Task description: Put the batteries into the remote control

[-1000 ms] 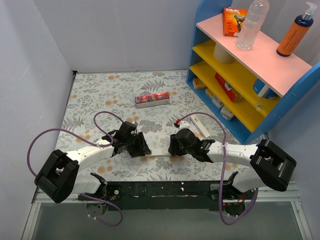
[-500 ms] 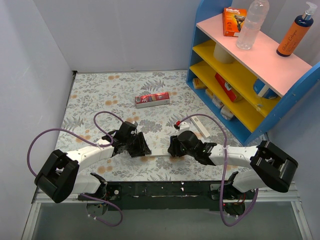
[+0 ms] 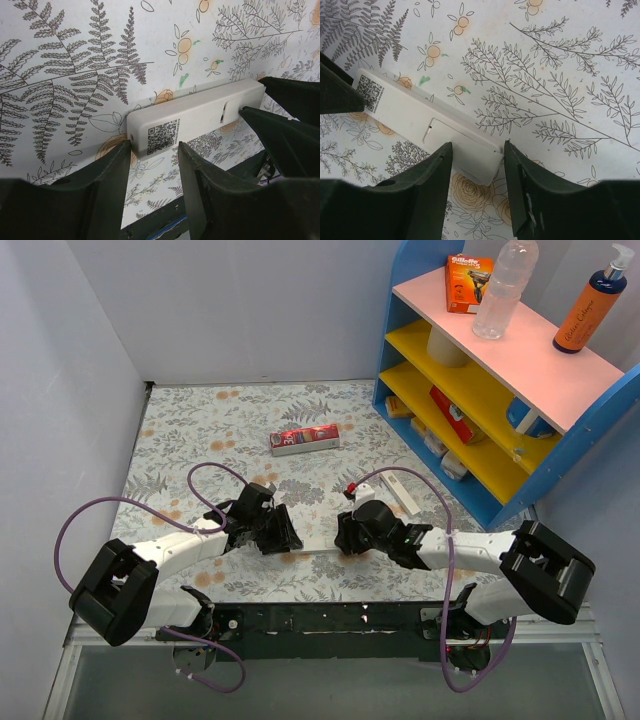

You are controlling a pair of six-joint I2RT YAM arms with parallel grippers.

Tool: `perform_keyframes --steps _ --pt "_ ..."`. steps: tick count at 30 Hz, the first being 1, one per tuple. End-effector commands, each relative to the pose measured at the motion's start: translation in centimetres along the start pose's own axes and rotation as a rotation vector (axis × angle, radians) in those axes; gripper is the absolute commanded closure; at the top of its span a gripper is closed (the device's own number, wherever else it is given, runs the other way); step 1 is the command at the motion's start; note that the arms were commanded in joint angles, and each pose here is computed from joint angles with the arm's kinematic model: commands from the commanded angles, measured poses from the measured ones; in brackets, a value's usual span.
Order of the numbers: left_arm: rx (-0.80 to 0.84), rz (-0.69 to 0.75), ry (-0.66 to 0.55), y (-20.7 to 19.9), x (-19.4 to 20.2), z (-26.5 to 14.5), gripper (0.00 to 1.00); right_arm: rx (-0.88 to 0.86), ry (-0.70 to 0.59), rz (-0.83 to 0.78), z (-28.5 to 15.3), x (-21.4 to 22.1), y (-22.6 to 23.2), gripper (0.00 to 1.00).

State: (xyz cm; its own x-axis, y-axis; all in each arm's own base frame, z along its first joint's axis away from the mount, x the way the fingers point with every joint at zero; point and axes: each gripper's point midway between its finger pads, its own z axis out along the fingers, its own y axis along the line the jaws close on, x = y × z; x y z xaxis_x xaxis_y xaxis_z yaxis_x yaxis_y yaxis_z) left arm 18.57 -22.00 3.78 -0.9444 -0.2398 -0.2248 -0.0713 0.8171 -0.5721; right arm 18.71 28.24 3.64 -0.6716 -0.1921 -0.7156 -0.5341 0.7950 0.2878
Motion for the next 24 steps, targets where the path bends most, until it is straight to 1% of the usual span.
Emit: perform_keyframes --steps 1,4,11,15,19,24 --pt "0.033 0.016 0.002 -0.8 -0.1 -0.3 0.57 0.093 0.204 -0.031 -0.4 4.6 -1.9 0.48" --pt "0.040 0.016 0.008 -1.0 0.0 -0.2 0.57 0.087 0.214 -0.028 -0.2 5.1 -1.0 0.47" --pt "0.050 0.014 0.007 -1.1 0.1 -0.3 0.57 0.091 0.259 -0.004 0.7 7.7 0.3 0.43" --pt "0.051 0.010 0.001 -1.1 0.0 -0.5 0.57 0.102 0.229 0.022 0.6 7.8 0.0 0.42" --pt "0.049 0.007 0.001 -1.0 0.0 -0.5 0.57 0.105 0.186 0.027 0.4 6.9 -0.1 0.41" --pt "0.045 0.006 0.000 -0.9 0.1 -0.5 0.57 0.075 0.144 -0.012 0.2 5.7 0.4 0.41"
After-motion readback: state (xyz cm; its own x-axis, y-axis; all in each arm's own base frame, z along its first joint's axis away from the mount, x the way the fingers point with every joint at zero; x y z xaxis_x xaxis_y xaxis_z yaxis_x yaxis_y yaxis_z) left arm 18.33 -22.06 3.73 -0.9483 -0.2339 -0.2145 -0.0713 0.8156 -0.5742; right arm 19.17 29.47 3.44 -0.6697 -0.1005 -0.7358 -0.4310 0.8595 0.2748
